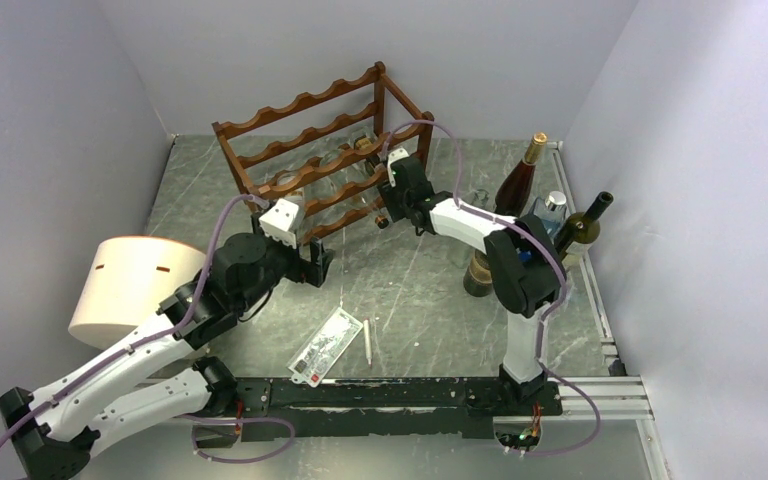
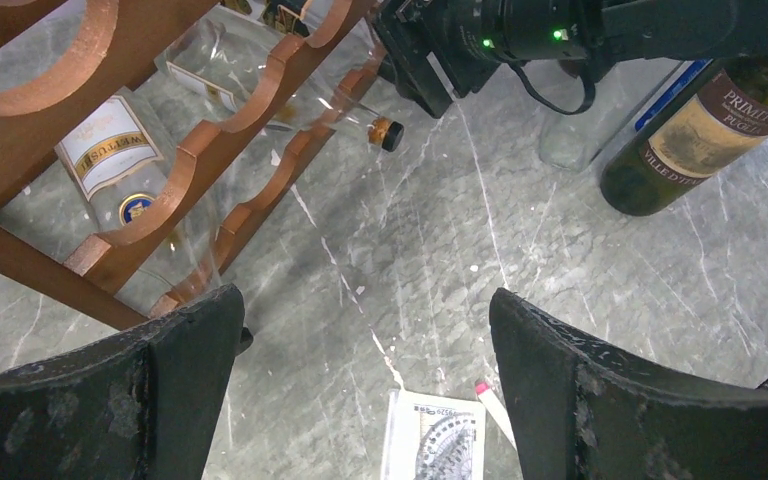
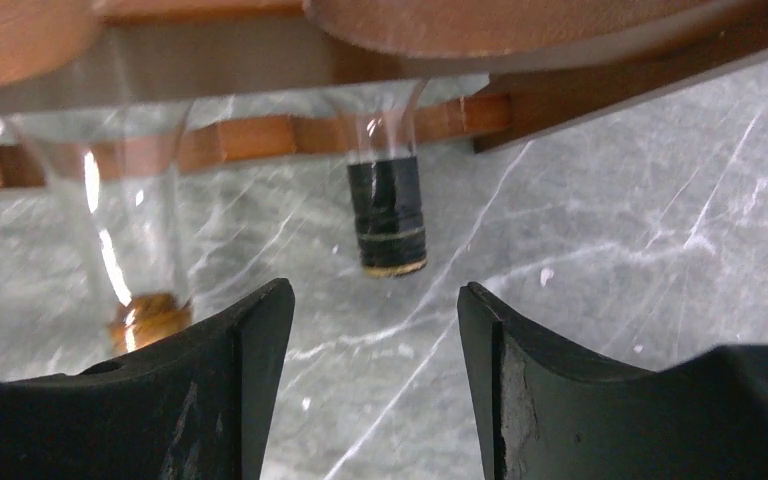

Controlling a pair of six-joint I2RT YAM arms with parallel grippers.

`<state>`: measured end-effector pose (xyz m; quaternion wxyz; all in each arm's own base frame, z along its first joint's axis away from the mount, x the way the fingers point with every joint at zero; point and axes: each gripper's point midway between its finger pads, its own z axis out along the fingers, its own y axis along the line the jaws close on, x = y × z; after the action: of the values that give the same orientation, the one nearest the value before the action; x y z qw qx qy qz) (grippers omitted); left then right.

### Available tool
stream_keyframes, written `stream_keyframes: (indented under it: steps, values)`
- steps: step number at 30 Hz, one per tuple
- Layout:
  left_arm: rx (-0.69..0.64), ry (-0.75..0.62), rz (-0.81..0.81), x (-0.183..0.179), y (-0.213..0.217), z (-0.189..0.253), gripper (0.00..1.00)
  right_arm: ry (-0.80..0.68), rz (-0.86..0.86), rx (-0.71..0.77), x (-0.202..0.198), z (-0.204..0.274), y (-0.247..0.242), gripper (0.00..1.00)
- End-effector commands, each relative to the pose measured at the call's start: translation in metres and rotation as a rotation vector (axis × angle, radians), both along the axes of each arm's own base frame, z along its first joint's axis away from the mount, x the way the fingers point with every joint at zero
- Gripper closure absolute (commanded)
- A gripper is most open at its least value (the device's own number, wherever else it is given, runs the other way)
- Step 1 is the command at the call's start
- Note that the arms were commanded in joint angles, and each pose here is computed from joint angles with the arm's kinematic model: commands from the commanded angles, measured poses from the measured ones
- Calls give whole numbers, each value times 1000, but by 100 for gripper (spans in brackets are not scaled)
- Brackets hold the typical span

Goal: Take the wine bottle off the wine rack

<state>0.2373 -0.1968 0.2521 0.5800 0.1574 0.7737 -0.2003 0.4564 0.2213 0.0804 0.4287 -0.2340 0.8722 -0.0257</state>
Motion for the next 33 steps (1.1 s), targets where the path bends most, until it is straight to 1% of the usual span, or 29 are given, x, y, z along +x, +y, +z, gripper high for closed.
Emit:
stream_keyframes:
  steps: [1,8,14,23,26,27,29,30,33]
  values:
    - [-26,14,-9,0,-2,6,5,-85,5,7,27,-4,5,35]
    - [-59,44,-20,-5,-5,10,5,-74,15,-11,46,-34,10,35]
    - [-72,62,-12,-7,-4,10,5,-109,14,-23,56,-43,11,38]
    - [-79,92,-18,-7,-9,8,5,-136,10,-56,61,-51,5,42]
    - [-80,94,-25,-7,-12,8,5,-144,13,-59,61,-49,5,48]
    - [-80,94,-26,-6,-12,8,4,-146,16,-60,60,-48,5,52]
    - [-85,95,-32,-6,-14,9,4,-150,23,-62,59,-45,4,62]
    - [-86,97,-35,-6,-16,9,5,-152,24,-67,59,-44,3,65]
    - [-93,101,-48,-5,-20,7,5,-150,30,-71,56,-38,4,71]
